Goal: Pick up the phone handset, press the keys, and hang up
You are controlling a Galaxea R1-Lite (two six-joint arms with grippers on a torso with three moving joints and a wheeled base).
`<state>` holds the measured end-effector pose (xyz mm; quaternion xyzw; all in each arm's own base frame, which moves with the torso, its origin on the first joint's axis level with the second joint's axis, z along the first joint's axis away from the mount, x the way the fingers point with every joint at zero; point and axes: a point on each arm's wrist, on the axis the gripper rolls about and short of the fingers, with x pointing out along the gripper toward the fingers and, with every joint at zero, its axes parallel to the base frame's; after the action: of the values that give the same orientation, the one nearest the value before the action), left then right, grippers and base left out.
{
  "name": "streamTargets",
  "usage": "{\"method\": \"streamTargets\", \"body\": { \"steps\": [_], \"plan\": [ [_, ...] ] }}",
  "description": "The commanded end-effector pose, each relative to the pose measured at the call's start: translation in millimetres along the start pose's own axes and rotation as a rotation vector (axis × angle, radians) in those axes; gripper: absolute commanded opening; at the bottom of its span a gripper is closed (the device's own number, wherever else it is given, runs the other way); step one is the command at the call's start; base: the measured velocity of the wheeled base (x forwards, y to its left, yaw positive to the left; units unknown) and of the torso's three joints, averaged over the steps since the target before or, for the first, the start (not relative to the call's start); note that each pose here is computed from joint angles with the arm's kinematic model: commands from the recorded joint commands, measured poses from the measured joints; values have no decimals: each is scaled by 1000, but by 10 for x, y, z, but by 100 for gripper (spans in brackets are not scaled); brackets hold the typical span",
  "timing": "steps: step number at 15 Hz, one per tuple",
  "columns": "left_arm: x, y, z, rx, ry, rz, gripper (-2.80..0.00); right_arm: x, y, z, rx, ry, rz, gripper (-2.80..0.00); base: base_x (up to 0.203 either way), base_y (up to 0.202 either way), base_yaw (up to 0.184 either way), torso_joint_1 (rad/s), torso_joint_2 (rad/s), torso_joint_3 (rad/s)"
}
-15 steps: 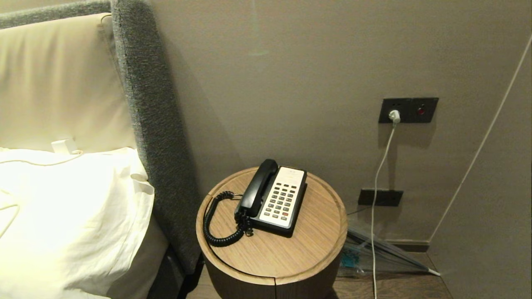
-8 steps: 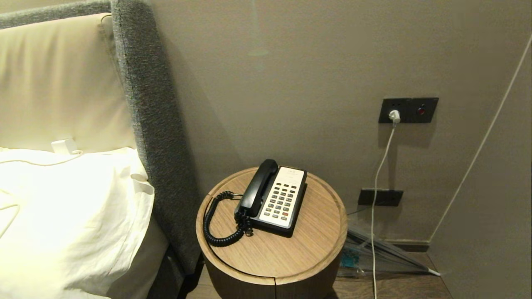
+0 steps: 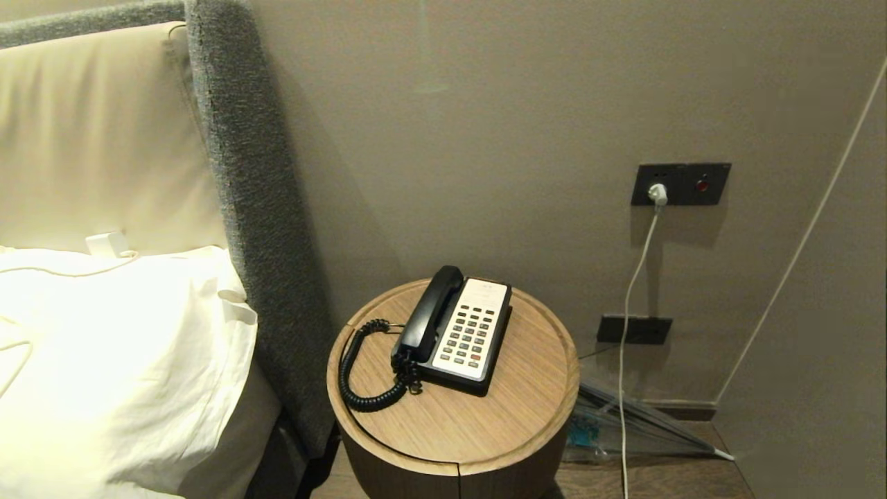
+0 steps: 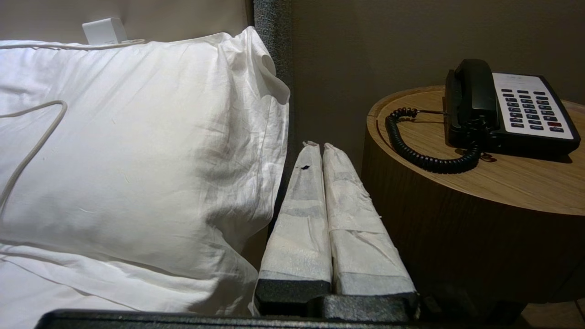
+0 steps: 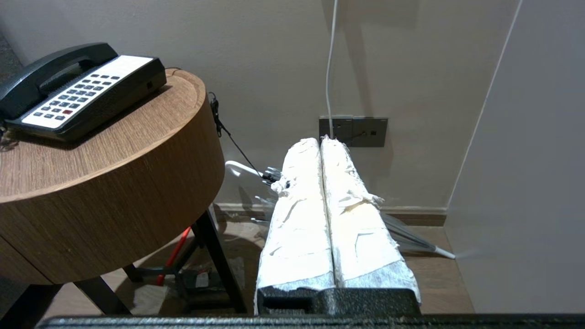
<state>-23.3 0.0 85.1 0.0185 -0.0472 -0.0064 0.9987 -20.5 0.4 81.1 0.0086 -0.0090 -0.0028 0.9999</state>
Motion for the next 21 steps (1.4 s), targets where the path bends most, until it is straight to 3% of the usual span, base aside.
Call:
{"method": "streamTargets", "body": {
  "steps": [1, 21],
  "plan": [
    [22, -4, -113, -1, 41, -2, -280, 14, -1, -56, 1, 22, -1, -280, 0, 0, 0, 0, 0, 0],
    [21, -4, -113, -1, 39, -2, -280, 14, -1, -52, 9, 19, -1, -280, 0, 0, 0, 0, 0, 0]
  ]
}}
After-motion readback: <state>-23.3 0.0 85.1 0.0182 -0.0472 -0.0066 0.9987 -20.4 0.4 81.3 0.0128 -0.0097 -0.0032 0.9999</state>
